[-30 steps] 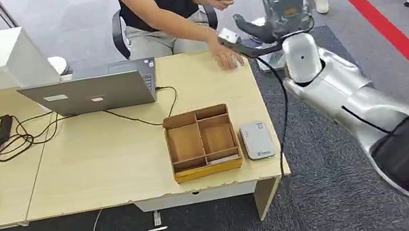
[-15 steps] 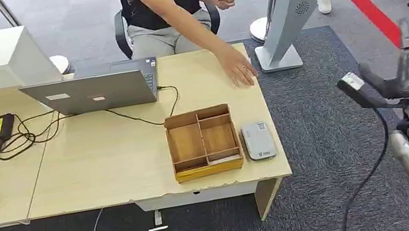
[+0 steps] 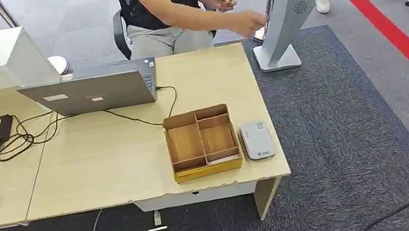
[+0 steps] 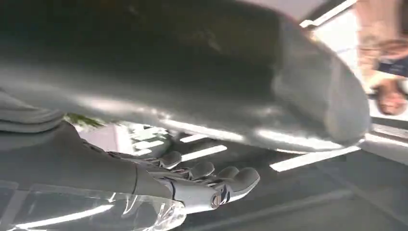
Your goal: Pass the card to the sensor for recognition and then transmit it.
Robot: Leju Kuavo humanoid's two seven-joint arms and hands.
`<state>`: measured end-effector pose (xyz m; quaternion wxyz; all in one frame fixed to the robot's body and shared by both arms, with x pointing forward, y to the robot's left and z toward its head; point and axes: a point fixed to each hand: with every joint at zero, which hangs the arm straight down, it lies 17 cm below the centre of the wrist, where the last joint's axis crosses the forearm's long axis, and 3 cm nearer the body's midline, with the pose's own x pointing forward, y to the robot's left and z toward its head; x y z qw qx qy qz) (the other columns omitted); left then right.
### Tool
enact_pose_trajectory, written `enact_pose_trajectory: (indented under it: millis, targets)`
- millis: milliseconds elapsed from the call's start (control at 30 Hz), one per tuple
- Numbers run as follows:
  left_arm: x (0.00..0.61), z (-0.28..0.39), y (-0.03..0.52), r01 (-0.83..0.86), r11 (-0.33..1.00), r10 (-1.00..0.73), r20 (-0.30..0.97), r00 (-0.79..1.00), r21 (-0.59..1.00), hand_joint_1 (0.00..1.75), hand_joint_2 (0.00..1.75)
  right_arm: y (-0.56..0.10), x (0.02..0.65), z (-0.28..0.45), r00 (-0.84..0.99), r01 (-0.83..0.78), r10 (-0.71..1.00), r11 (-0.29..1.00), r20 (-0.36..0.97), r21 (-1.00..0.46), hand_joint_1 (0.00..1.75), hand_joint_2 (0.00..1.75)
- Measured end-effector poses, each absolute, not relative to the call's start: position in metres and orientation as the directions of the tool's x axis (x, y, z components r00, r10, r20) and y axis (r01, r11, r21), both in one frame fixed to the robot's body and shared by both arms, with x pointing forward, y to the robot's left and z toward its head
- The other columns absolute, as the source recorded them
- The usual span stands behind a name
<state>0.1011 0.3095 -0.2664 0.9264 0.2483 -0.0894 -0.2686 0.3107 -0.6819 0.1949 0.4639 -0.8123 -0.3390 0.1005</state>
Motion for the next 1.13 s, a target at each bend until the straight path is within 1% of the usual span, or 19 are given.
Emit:
enact_pose_trajectory:
  millis: [133,233,467,633,733,867,1033,1133]
  targets:
    - [0.102,-0.266,0.309,0.447,0.737,-0.536,0.035,0.844,0.507,0.0,1.75,-0.689,0.276,0.164,0.781,0.412,0.608,-0.326,0.145,-0.851,0.0,0.0]
    - [0.103,-0.266,0.308,0.443,0.737,-0.53,0.029,0.848,0.51,0.0,1.75,-0.693,0.246,0.137,0.828,0.388,0.528,-0.297,0.189,-0.873,0.0,0.0]
    - [0.102,-0.266,0.308,0.428,0.749,-0.509,0.025,0.86,0.506,0.0,1.75,-0.68,0.223,0.093,0.865,0.313,0.472,-0.247,0.168,-0.917,0.0,0.0]
    - [0.101,-0.266,0.308,0.418,0.757,-0.495,0.025,0.868,0.502,0.0,1.75,-0.684,0.185,0.061,0.922,0.309,0.299,-0.19,0.245,-0.932,0.0,0.0]
    - [0.103,-0.266,0.307,0.417,0.757,-0.497,0.029,0.868,0.502,0.0,1.75,-0.676,0.179,0.045,0.93,0.289,0.28,-0.161,0.237,-0.944,0.0,0.0]
    - [0.105,-0.265,0.306,0.428,0.749,-0.514,0.036,0.857,0.506,0.0,1.75,-0.669,0.166,0.023,0.951,0.268,0.19,-0.119,0.243,-0.956,0.0,0.0]
    - [0.106,-0.266,0.306,0.434,0.747,-0.522,0.04,0.852,0.504,0.0,1.75,-0.657,0.159,-0.006,0.965,0.217,0.165,-0.061,0.205,-0.974,0.0,0.0]
    - [0.108,-0.266,0.304,0.439,0.746,-0.531,0.05,0.846,0.5,0.0,1.75,-0.646,0.147,-0.036,0.98,0.183,0.081,0.009,0.183,-0.983,0.0,0.0]
